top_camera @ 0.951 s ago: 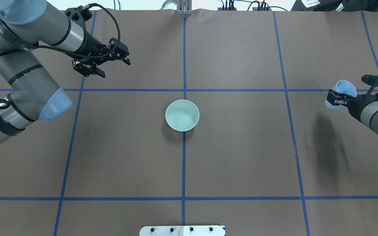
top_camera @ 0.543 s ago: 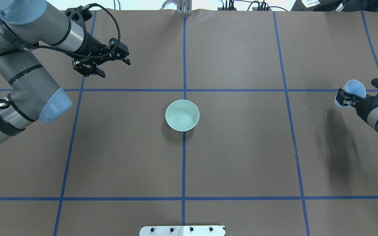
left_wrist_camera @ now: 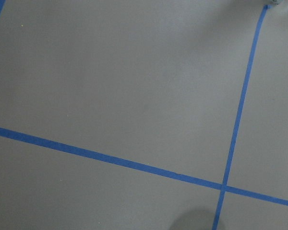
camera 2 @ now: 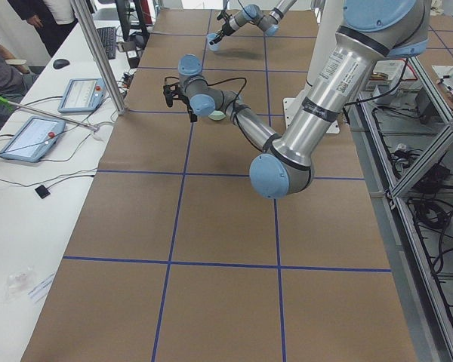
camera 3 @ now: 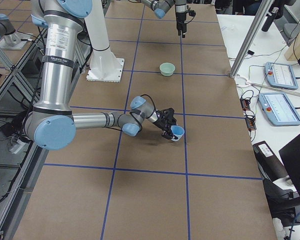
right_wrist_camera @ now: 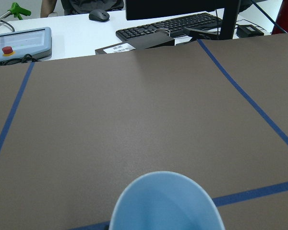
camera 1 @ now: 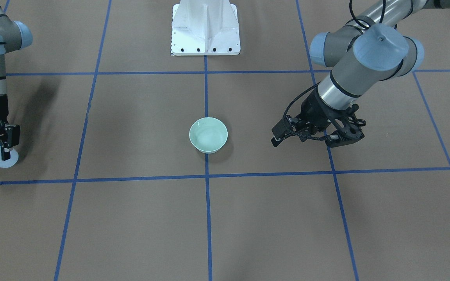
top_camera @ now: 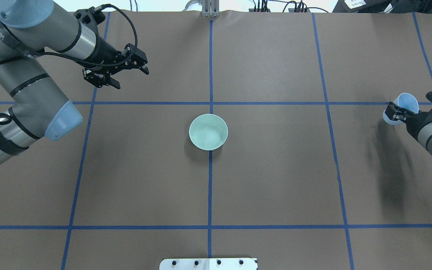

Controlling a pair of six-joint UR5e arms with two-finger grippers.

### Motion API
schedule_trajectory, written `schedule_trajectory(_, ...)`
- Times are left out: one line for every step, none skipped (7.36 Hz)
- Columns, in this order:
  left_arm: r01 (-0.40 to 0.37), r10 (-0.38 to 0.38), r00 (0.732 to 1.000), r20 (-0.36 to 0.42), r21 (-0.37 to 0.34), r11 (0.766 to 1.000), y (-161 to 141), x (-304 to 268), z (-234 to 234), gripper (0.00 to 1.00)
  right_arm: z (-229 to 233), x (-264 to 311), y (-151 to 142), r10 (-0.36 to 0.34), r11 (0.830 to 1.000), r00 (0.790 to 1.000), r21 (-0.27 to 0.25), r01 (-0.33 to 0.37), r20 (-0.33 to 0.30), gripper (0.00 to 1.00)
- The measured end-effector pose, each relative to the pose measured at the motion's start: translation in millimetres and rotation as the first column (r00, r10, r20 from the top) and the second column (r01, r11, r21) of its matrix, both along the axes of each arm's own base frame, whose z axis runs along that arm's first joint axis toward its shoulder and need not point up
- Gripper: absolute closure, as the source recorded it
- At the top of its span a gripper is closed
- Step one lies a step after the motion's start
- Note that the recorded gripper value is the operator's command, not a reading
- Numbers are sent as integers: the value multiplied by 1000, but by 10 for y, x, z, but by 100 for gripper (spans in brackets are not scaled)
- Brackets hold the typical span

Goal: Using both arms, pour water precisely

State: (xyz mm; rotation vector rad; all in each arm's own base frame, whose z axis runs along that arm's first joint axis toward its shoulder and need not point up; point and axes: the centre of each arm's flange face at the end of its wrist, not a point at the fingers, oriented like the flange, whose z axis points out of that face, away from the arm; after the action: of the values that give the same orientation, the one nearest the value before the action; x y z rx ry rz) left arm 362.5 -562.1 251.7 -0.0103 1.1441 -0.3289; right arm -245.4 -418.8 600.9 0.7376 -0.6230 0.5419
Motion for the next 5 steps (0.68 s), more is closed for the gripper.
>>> schedule_trajectory(0, 0, 1000, 0, 1, 1000, -1, 0, -4, 0, 26, -20, -15, 0, 1000, 1000, -2, 0, -3, 54)
schedule_trajectory(0, 0, 1000, -1, 1, 1000, 0, 0, -7, 0, 48, -42, -30, 0, 1000, 1000, -4, 0, -5, 48)
schedule_trajectory(0, 0, 1000, -1, 2, 1000, 0, -1, -10, 0, 75, -53, -39, 0, 1000, 1000, -7, 0, -8, 45)
schedule_trajectory(0, 0, 1000, -1, 2, 1000, 2, -2, -13, 0, 87, -59, -43, 0, 1000, 1000, -8, 0, -10, 41)
schedule_trajectory(0, 0, 1000, -2, 2, 1000, 3, -3, -15, 0, 91, -61, -45, 0, 1000, 1000, -8, 0, -10, 1)
